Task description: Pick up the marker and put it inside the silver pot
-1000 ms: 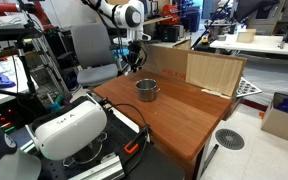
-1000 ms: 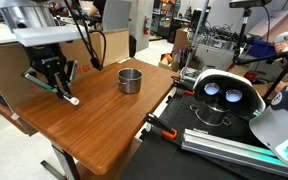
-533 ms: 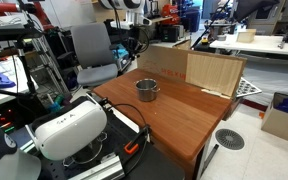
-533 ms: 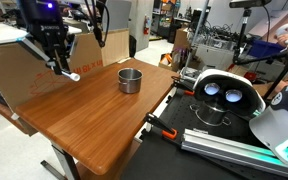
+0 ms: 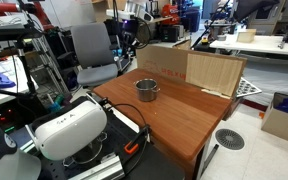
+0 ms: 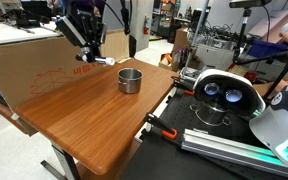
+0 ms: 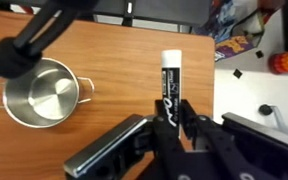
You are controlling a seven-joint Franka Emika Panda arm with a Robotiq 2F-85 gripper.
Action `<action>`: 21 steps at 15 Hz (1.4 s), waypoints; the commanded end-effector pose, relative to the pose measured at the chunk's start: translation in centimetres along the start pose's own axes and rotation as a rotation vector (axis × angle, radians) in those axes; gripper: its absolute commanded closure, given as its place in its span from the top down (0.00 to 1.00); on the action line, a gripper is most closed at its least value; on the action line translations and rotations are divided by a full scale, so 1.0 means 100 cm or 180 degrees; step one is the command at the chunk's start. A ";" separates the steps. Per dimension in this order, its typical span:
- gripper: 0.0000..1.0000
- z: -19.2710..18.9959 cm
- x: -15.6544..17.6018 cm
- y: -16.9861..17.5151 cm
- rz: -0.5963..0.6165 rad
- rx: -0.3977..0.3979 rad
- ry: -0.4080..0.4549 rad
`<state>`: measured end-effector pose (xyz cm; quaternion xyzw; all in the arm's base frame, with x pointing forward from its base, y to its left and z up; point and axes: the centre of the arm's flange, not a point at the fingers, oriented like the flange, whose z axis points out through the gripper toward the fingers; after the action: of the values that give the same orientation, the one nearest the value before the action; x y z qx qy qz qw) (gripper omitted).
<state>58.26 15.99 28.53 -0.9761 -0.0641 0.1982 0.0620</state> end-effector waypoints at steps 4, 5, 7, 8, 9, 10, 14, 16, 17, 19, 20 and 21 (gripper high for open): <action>0.05 -0.005 -0.041 0.042 -0.0043 0.0321 -0.0371; 0.05 -0.004 -0.043 0.049 -0.0024 0.0360 -0.0431; 0.05 -0.003 -0.046 0.061 0.0017 0.0432 -0.0510; 0.05 -0.002 -0.046 0.066 0.0035 0.0470 -0.0536; 0.05 0.000 -0.046 0.073 0.0060 0.0537 -0.0564; 0.05 0.001 -0.046 0.078 0.0084 0.0580 -0.0605; 0.05 0.010 -0.042 0.101 0.0265 0.0790 -0.0813; 0.05 0.017 -0.038 0.110 0.0348 0.0871 -0.0908; 0.05 0.022 -0.037 0.114 0.0370 0.0912 -0.0948; 0.05 0.031 -0.034 0.122 0.0435 0.0996 -0.0977; 0.05 0.035 -0.033 0.125 0.0475 0.1022 -0.0973; 0.05 0.040 -0.032 0.128 0.0526 0.1042 -0.0982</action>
<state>54.46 3.80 24.80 -0.9229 0.0236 0.3449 0.1694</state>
